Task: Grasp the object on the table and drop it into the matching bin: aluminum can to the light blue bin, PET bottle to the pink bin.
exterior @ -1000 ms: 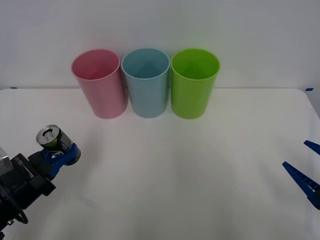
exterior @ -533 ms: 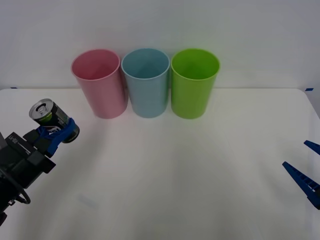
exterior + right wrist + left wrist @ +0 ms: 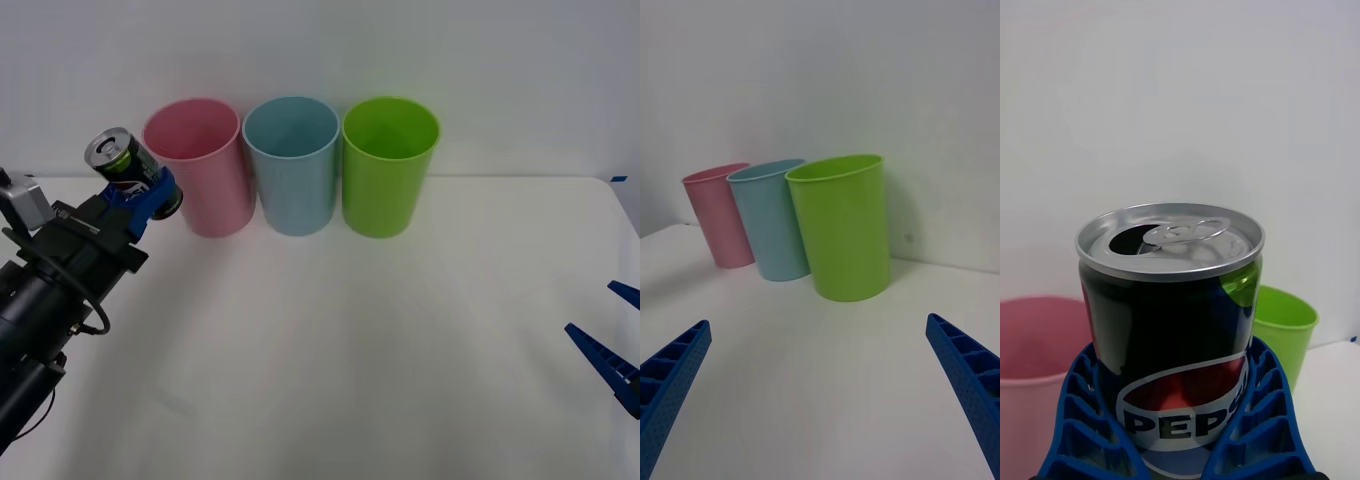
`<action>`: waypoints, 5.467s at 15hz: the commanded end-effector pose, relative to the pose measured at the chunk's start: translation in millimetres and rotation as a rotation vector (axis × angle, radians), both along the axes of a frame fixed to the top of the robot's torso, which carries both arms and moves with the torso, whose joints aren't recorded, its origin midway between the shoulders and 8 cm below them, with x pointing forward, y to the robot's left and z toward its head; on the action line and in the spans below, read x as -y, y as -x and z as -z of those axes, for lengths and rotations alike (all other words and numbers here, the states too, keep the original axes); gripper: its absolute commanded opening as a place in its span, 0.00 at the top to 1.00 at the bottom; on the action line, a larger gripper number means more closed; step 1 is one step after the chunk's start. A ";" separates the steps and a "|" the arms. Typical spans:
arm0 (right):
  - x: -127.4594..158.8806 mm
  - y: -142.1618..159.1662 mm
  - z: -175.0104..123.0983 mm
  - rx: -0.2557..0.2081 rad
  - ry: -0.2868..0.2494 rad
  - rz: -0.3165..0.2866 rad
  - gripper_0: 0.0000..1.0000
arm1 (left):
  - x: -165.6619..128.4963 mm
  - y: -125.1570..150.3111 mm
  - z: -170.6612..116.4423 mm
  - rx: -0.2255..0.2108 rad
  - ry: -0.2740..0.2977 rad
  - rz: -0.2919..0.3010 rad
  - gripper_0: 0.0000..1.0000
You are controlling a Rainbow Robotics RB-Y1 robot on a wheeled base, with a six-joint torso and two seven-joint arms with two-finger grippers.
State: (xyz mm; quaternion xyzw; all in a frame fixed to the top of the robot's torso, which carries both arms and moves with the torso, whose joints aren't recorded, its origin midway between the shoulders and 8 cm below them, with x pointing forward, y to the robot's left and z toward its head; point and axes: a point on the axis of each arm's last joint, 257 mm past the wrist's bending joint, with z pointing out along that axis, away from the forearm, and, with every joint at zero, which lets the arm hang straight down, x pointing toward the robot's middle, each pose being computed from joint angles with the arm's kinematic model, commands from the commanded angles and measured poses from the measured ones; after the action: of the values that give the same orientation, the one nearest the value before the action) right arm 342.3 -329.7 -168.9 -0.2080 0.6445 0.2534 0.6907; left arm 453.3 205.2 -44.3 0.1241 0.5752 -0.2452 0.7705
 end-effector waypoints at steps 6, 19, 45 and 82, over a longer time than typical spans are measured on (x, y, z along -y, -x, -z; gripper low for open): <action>0.0 0.0 0.0 0.000 0.000 0.000 0.00 | 54.1 -73.8 -20.1 0.031 -0.024 0.037 1.00; 0.0 0.0 0.0 0.000 0.000 0.000 0.00 | 111.7 -159.4 -49.0 0.057 -0.088 -0.005 1.00; 0.0 0.0 0.0 0.000 0.000 0.000 0.00 | 130.7 -199.0 -68.6 0.067 -0.148 -0.052 0.00; 0.0 0.0 0.0 0.000 0.000 0.000 0.00 | -63.1 -43.3 19.7 -0.061 -0.023 -0.051 0.00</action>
State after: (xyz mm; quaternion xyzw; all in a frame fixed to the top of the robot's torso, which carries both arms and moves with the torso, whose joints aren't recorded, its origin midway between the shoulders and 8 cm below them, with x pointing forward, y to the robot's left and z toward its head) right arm 342.3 -329.7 -168.9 -0.2080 0.6445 0.2534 0.6907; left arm 501.1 264.2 -59.8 0.1074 0.6013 -0.2237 0.7595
